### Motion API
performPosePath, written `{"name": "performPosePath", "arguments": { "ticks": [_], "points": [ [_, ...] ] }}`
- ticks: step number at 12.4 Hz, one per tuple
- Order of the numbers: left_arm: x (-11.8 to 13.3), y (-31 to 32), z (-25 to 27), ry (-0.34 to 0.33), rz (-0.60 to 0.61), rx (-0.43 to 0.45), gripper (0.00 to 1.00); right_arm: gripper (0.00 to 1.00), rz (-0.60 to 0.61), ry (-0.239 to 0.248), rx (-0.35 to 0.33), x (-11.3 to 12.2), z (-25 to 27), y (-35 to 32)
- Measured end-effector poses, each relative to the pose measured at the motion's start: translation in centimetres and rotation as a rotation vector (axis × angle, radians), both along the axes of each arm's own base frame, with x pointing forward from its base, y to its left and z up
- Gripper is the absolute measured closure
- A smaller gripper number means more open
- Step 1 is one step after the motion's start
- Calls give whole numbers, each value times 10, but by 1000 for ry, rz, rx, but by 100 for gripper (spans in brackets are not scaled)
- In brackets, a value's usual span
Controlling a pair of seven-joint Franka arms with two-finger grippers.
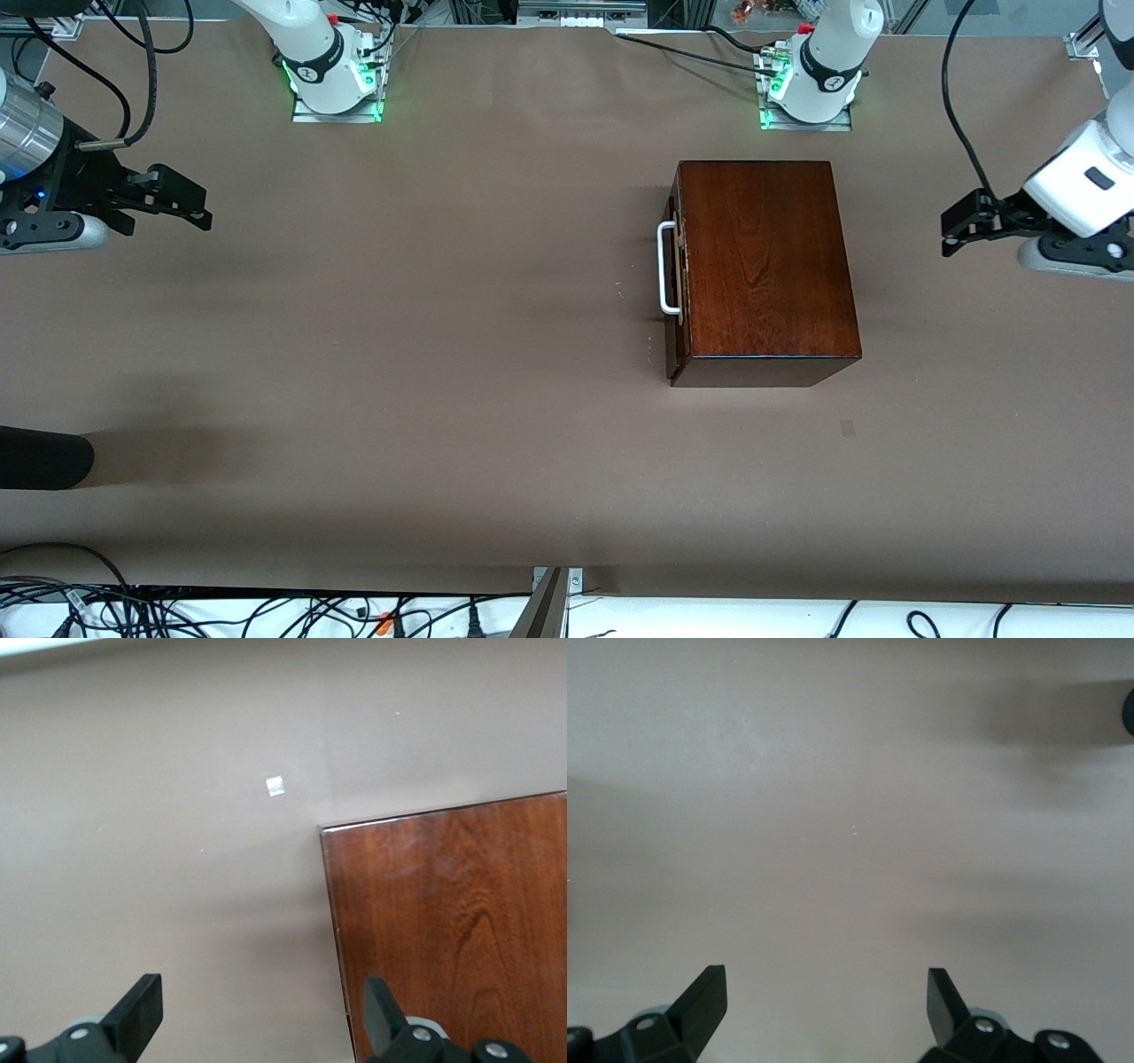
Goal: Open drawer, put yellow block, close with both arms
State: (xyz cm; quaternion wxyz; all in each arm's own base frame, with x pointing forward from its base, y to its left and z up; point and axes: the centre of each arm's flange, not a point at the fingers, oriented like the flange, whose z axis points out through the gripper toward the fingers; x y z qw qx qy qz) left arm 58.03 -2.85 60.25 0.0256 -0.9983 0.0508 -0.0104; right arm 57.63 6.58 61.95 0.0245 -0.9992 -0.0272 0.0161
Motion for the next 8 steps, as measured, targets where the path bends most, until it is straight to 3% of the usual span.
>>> {"name": "performPosePath", "arguments": {
  "ticks": [3,8],
  "points": [
    [-14,-6,-5,-26,64,-3,0,0,0,0,0,0,0,0],
    [-16,-16,-1,-33,62,-5,0,0,0,0,0,0,0,0]
  ]
}}
